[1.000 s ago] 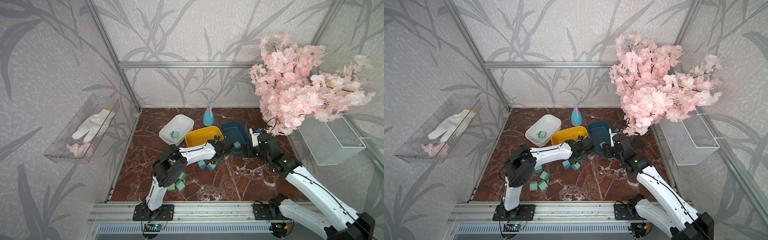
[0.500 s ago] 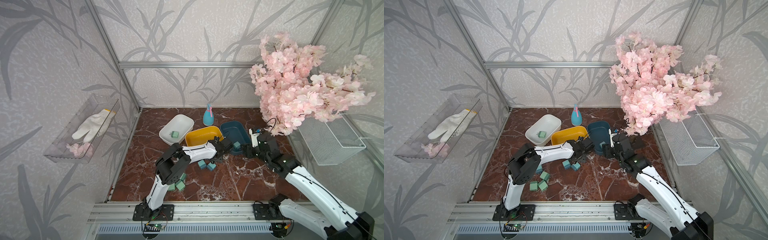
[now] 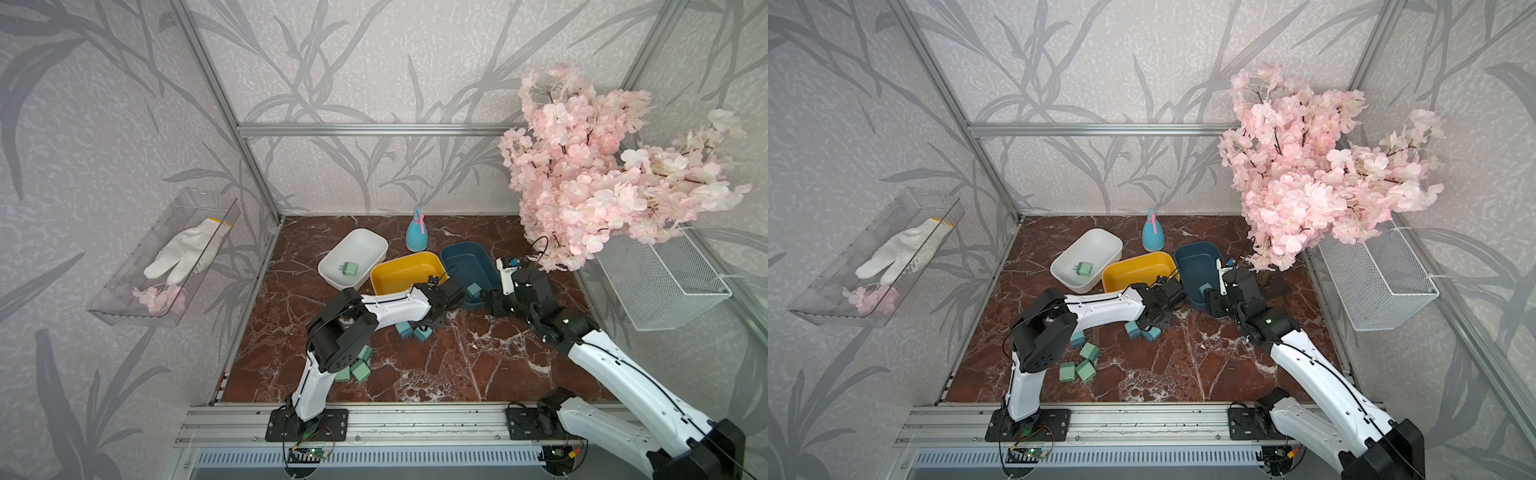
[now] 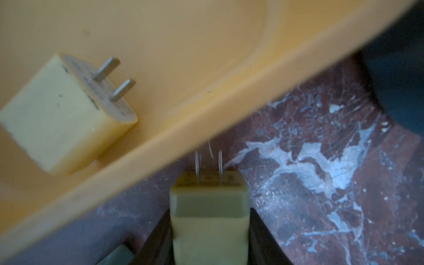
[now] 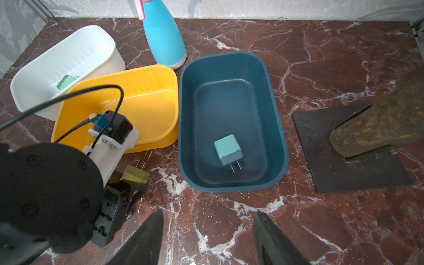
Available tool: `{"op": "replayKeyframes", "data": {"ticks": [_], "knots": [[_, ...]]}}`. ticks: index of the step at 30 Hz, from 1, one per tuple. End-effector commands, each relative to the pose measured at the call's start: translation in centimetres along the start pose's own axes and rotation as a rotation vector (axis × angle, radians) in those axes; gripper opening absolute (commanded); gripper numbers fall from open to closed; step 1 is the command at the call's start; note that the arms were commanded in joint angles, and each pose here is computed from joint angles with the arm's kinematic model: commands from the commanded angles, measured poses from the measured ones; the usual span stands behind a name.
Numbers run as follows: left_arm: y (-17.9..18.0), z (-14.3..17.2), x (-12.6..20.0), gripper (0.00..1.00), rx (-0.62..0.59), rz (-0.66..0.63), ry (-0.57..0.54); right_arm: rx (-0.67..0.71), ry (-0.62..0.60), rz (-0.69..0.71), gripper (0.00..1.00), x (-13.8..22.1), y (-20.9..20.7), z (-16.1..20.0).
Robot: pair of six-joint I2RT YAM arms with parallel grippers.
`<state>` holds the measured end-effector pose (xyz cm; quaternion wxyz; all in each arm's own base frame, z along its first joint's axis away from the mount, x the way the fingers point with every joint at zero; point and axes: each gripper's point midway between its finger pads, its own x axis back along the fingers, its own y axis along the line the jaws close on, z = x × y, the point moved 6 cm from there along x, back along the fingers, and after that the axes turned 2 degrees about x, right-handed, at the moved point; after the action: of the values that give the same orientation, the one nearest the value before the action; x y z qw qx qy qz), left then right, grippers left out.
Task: Place the plugs by color into the storage box
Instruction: Pick up the plug from the center of the board.
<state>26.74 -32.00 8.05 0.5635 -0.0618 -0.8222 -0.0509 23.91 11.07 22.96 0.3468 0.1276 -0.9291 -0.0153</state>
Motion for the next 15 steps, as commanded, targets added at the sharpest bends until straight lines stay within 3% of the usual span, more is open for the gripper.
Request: {"op": "replayKeyframes", "data": {"ticks": [1,10,15], "knots": [[-0.5,0.2,3.0,0.43,-0.072,0.017,-0.047,-0.011,-0.021,-0.024,0.67,0.2,0.3,-0.2],[0.5,-1.8,7.5,0.43,-0.163,0.020,-0.199,-0.040,-0.008,-0.067,0.66,-0.9,0.9,-0.3],[1.6,-4.2,9.6,0.43,-0.143,0.053,-0.237,-0.058,-0.002,-0.109,0.65,-0.9,1.6,-0.7]]}}
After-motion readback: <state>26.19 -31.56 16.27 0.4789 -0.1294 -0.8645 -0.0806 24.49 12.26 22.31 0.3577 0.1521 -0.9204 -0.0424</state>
